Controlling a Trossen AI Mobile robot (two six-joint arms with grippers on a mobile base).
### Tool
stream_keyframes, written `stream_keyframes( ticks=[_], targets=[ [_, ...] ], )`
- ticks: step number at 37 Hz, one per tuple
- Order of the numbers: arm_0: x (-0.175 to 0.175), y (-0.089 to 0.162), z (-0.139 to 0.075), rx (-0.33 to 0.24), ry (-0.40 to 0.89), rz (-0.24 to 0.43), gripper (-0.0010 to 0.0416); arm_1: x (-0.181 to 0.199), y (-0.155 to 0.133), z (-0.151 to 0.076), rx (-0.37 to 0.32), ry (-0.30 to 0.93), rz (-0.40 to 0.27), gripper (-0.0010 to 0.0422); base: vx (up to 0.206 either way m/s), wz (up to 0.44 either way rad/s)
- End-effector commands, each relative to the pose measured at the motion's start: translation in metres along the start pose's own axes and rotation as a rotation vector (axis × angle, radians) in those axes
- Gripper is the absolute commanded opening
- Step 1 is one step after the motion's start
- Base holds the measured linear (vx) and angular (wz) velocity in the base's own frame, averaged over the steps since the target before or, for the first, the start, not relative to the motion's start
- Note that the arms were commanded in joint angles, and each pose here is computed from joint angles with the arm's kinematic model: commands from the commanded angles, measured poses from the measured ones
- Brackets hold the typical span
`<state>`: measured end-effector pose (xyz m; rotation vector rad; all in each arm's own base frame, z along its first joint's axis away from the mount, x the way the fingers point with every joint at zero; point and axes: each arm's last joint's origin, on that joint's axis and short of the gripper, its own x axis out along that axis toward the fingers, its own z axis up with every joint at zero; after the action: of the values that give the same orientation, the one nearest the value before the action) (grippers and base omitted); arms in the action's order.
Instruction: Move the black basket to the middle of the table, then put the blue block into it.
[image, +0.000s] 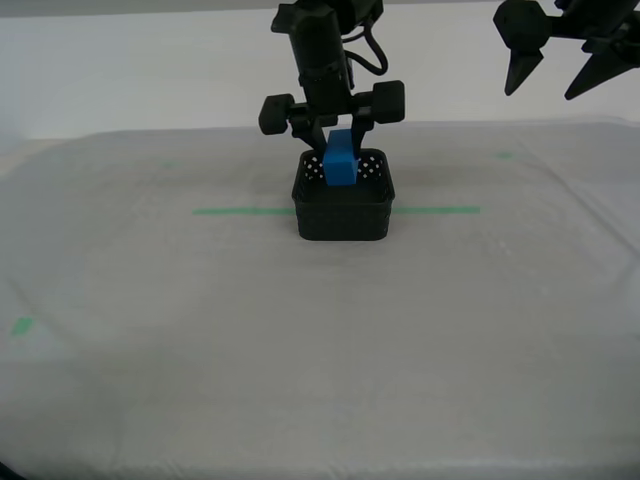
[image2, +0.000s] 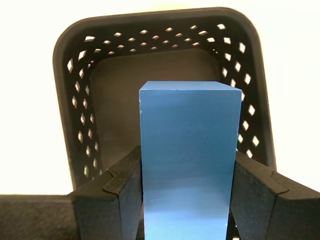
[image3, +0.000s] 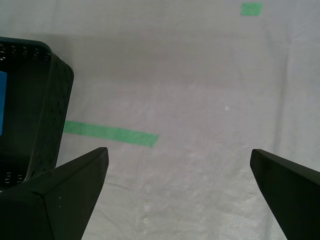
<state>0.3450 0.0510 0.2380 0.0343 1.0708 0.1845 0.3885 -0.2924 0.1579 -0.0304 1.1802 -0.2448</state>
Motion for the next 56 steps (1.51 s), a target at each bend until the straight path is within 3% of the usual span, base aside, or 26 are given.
stream_keyframes(
  ticks=[1, 8, 37, 46, 56],
  targets=[
    [-0.0003, 0.0001, 0.0001, -0.001, -0.001, 0.002, 0.0398, -0.0006, 0.0001, -0.0007, 0.018, 0.006, 0.007, 0.0000, 0.000, 0.000],
    [-0.0003, 0.0001, 0.0001, -0.001, -0.001, 0.002, 0.0399, -0.0006, 0.0001, -0.0007, 0.021, 0.006, 0.007, 0.0021, 0.000, 0.000],
    [-0.0003, 0.0001, 0.0001, -0.001, -0.001, 0.002, 0.0399, -0.0006, 0.0001, -0.0007, 0.021, 0.007, 0.007, 0.0269, 0.000, 0.000],
    [-0.0003, 0.0001, 0.0001, -0.001, -0.001, 0.002, 0.0399, -0.0006, 0.0003, -0.0011, 0.024, 0.011, 0.009, 0.0298, 0.000, 0.000],
    [-0.0003, 0.0001, 0.0001, -0.001, -0.001, 0.002, 0.0399, -0.0006, 0.0012, -0.0027, 0.091, 0.028, 0.017, 0.0304, 0.000, 0.000]
  ],
)
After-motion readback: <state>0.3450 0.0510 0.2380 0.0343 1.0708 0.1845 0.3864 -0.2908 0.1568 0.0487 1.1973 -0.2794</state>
